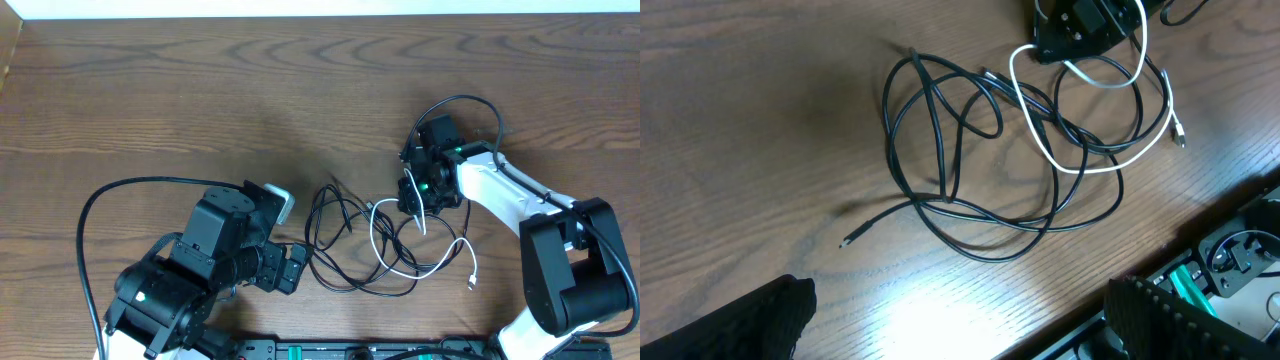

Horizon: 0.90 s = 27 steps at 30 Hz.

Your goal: Untangle cables

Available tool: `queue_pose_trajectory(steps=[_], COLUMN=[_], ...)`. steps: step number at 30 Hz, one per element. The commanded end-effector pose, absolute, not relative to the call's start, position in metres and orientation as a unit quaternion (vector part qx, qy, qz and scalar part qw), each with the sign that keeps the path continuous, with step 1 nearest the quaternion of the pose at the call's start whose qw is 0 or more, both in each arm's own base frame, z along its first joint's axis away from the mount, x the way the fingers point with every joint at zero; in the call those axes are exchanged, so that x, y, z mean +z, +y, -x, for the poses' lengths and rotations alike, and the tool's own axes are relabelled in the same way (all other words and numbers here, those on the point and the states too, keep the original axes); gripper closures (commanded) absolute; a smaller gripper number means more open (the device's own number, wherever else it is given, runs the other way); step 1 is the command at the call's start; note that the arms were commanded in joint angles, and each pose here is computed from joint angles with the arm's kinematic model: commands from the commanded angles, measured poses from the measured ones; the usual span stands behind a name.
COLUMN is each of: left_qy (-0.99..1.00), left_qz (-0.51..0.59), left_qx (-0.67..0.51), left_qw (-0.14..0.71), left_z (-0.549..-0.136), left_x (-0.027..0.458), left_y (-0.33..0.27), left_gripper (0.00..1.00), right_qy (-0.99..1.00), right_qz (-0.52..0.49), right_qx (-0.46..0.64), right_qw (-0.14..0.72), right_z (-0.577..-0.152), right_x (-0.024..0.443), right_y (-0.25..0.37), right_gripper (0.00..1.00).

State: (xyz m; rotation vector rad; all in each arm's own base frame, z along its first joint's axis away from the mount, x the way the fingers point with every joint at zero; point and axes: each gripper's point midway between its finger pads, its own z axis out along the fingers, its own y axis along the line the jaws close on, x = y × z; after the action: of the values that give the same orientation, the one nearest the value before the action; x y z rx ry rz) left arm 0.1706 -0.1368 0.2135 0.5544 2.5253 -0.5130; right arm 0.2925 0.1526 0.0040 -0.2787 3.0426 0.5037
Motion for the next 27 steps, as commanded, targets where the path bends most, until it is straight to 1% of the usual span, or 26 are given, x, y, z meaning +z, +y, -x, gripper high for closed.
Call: queue_pose_trajectory(steps=[1,10,14,17,22,27], left_qy=[0.926,0.926,0.926,0.926,0.926,0.927], left_qz=[-0.201,-0.201,-0.201,-0.201,-0.201,-0.201], left_qx=[-0.193,-0.192,-0.192,-0.192,-0.192,-0.192], left_qw=[0.255,0.255,0.255,0.255,0.255,0.253], left_z=[-0.171,-0.171,-0.171,-0.171,-0.171,-0.170], left_x=[0.218,0.218,0.218,0.218,0.218,0.217], left_y=[-0.137,-0.137,-0.137,-0.137,-0.137,-0.137], left_gripper=[0.02,0.02,0.02,0.02,0.02,0.02], right_qy=[0.984,0.986,0.985,0.985,0.977,0.967], right_qz=[0.087,0.077,0.076,0.052,0.062,0.070], right_qx=[0.152,0.150,0.154,0.164,0.199,0.213], right_qw=[0.003,-0.012,0.003,0.014,0.048,0.124], right_z=[-0.283,-0.276,-0.284,-0.291,-0.305,-0.328], right_x=[-0.002,-0.002,-0.001,0.005,0.034,0.084], right_y=[0.151,0.150,0.152,0.156,0.170,0.173], right_gripper=[0.99,0.99,0.99,0.99,0.99,0.99])
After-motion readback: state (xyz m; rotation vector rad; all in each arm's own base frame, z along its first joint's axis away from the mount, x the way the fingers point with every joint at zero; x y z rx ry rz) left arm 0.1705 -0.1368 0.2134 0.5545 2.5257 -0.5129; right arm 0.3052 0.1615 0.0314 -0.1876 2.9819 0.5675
